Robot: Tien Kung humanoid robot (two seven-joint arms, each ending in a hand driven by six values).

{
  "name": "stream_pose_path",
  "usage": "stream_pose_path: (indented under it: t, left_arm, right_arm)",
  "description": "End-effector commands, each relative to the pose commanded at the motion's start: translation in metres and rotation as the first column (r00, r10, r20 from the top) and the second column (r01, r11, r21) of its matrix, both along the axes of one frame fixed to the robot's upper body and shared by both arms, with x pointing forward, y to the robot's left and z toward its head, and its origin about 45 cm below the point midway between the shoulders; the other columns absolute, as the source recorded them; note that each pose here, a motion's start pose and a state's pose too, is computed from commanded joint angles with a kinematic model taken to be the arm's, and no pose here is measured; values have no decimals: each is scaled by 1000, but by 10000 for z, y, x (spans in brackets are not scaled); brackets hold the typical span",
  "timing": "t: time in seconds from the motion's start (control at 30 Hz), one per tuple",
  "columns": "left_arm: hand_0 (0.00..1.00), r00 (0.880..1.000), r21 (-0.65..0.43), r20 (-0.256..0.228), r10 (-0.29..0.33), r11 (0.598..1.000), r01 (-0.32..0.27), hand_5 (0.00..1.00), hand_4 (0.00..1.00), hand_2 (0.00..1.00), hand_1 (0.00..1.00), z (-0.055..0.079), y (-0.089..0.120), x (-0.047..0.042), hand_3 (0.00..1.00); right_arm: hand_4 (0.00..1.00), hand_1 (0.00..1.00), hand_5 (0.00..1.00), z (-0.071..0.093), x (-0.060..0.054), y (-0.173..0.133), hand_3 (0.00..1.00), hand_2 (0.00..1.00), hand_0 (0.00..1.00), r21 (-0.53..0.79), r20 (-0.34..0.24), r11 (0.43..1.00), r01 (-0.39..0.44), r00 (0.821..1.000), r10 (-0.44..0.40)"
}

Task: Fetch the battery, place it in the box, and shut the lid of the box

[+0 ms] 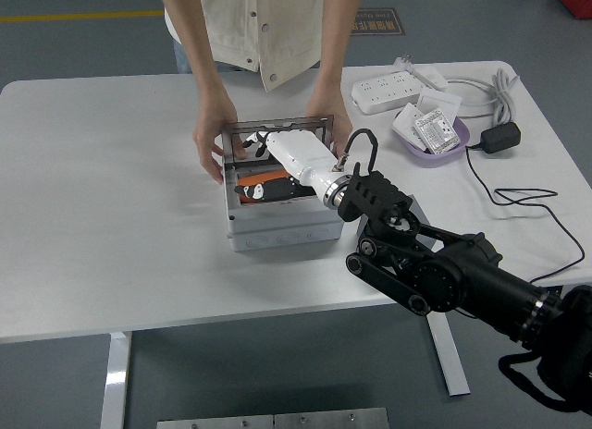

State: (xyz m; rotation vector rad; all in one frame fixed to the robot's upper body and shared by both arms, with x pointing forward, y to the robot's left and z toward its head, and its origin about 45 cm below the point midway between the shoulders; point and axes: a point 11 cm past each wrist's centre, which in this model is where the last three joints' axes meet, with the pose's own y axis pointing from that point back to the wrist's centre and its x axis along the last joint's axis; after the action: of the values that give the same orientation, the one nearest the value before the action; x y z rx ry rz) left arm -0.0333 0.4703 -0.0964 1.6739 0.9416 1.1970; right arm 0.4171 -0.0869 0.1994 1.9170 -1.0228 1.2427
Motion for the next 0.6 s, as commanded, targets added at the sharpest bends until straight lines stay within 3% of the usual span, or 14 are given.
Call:
stream_pose_path:
  t: [0.23, 0.4, 0.6]
  left_arm:
    - [639, 1000, -2, -5, 2, 1000, -2, 229, 724, 617, 751, -4, -11, -22, 553]
    - [639, 1000, -4, -8, 2, 1000, -2, 226, 722, 617, 750, -6, -16, -34, 554]
    - [639, 1000, -4, -11, -1, 1000, 1, 224, 722, 617, 750, -3, -11, -35, 554]
  right_arm:
    - [945, 589, 562, 181, -30, 12, 749, 637, 728, 46, -4, 999, -4, 1000, 4]
    - [946, 571, 571, 416, -30, 47, 732, 618, 716, 71, -6, 997, -18, 1000, 19]
    - [941, 545, 594, 590, 44, 56, 720, 588, 691, 78, 5, 997, -24, 1000, 24]
